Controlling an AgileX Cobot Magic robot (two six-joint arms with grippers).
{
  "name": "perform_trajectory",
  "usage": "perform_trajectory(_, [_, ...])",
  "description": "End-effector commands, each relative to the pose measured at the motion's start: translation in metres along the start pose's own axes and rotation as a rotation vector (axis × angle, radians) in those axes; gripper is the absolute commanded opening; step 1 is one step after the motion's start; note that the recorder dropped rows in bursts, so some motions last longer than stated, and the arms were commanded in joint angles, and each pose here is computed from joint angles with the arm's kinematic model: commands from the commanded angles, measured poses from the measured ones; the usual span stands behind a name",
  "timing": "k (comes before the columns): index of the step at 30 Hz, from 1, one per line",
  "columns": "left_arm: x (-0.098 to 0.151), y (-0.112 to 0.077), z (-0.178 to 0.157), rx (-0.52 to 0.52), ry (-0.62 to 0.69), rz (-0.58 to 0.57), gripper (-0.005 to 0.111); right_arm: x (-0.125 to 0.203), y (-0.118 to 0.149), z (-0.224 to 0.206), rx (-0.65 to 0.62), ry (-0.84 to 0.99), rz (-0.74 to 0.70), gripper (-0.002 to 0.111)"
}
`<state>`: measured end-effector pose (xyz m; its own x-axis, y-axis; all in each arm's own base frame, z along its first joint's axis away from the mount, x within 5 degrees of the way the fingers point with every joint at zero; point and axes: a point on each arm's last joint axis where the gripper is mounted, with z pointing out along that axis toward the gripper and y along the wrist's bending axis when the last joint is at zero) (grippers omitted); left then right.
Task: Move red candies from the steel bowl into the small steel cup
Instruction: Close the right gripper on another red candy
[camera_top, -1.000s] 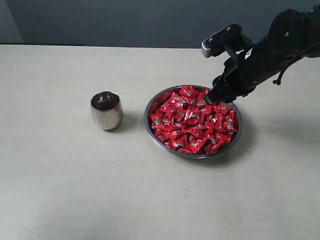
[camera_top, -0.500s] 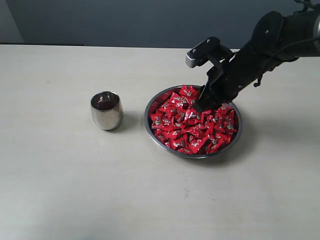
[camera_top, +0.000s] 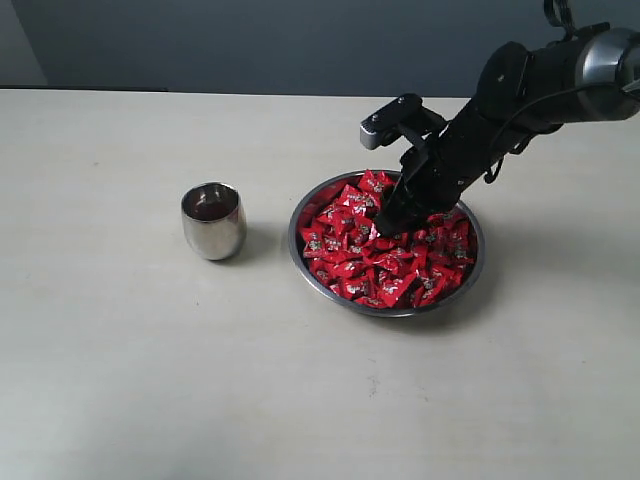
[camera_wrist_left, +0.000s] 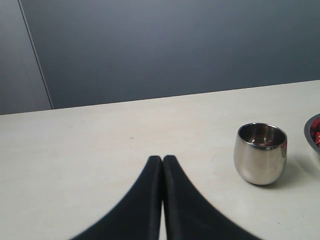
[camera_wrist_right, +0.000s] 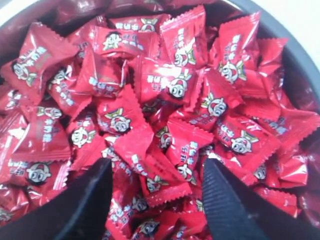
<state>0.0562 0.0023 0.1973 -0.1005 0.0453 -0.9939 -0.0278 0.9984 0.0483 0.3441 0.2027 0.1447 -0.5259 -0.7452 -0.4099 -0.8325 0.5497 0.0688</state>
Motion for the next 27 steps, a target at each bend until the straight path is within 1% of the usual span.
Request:
perform_trajectory(1, [0.001, 0.000, 0.000, 0.003, -0.006, 0.000, 0.000, -0.001, -0.002, 0.003, 0.006, -0.005, -0.006, 0.044])
perform_trajectory(3, [0.001, 0.000, 0.000, 0.003, -0.006, 0.000, 0.000, -0.002, -0.003, 0.003, 0.021, -0.020, -0.004, 0.035])
perform_trajectory(4, [0.001, 0.000, 0.000, 0.003, -0.006, 0.000, 0.000, -0.003, -0.003, 0.003, 0.023, -0.029, 0.003, 0.034])
perform_trajectory(12, [0.000, 0.000, 0.000, 0.003, -0.009, 0.000, 0.000, -0.004, 0.000, 0.003, 0.012, -0.031, 0.010, 0.034])
perform_trajectory(17, [0.000, 0.000, 0.000, 0.003, -0.009, 0.000, 0.000, -0.003, 0.001, 0.005, -0.001, -0.020, 0.013, 0.041])
perform_trajectory(27, [0.001, 0.000, 0.000, 0.003, -0.007, 0.000, 0.000, 0.003, -0.002, 0.019, -0.009, 0.010, 0.020, 0.041])
